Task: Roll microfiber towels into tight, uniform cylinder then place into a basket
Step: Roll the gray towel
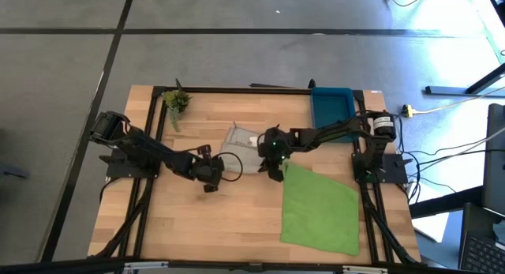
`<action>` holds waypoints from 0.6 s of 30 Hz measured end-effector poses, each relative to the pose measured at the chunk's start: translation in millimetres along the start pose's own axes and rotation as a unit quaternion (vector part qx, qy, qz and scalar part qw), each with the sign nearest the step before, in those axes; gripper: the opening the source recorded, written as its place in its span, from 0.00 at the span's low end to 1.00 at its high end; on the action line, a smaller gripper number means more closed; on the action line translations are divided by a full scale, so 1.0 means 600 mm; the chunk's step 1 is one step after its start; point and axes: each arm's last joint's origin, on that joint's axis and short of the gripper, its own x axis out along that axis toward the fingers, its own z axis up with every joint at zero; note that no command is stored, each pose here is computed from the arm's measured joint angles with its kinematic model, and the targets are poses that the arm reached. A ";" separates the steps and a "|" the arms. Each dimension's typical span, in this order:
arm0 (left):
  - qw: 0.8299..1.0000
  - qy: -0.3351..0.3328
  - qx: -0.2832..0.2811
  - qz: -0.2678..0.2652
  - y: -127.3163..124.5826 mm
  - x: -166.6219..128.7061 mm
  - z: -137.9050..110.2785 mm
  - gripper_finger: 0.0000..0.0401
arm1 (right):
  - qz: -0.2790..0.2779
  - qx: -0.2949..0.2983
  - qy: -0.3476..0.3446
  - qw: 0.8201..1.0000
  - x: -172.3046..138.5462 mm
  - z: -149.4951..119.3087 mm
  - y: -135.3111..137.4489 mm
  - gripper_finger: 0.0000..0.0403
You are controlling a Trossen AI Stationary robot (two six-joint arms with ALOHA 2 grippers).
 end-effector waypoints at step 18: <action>1.000 -0.010 0.013 -0.004 -0.005 -0.002 0.001 0.00 | -0.061 0.148 -0.047 0.986 -0.043 0.016 -0.077 0.05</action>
